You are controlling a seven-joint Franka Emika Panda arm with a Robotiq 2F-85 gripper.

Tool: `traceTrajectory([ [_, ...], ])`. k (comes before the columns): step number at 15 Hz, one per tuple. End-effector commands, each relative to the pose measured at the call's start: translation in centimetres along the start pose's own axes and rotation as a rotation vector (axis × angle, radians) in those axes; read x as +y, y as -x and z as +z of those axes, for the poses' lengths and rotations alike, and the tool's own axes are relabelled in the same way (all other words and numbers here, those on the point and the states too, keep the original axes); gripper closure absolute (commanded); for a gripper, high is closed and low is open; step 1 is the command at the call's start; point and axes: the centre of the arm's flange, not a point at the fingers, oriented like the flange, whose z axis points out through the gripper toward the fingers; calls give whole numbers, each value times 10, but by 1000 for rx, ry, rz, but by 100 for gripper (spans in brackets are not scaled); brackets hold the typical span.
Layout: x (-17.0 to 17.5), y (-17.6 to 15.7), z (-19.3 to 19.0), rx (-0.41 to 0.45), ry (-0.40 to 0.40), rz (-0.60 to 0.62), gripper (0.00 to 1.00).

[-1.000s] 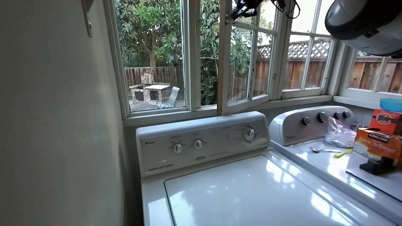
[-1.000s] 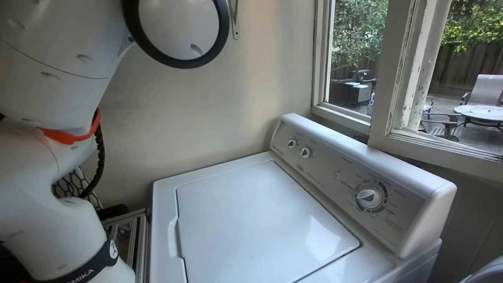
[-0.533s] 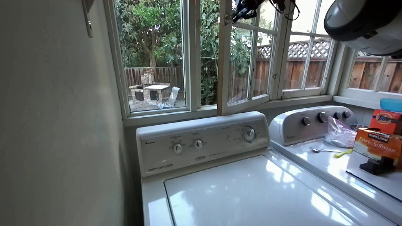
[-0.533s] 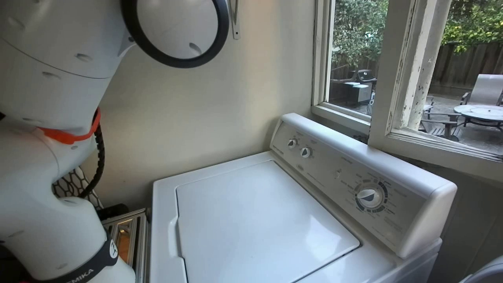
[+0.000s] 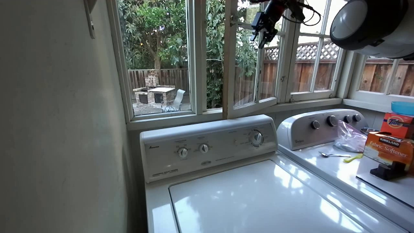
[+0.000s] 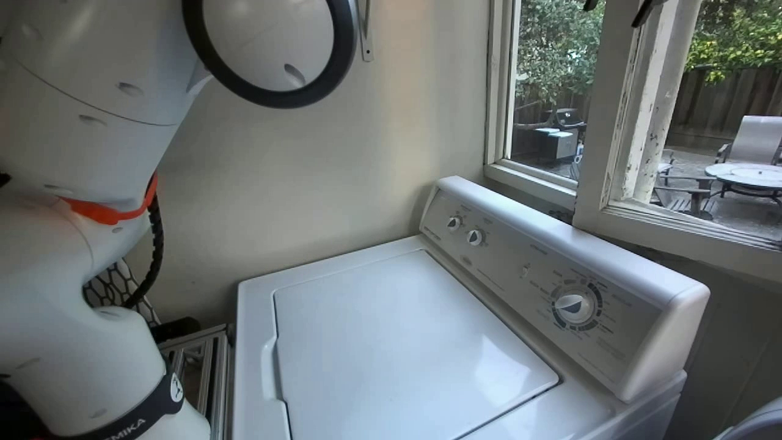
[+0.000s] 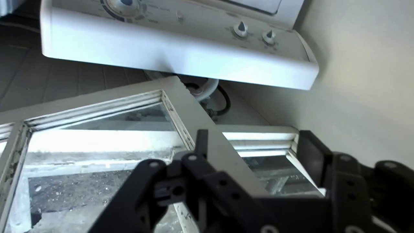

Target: Open the window.

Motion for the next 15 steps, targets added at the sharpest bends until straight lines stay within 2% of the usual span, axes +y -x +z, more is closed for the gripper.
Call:
traceTrajectory([
  [1, -12, -4, -20, -84, 131, -76, 0],
  [3, -28, 1, -25, -45, 153, -120, 0],
  [5, -56, 2, -29, 71, 135, -142, 0],
  [7, -88, -9, -35, 176, 132, -103, 0],
  [11, -141, -23, -42, 256, 271, 39, 0],
  [15, -168, -35, -35, 272, 409, 181, 0],
])
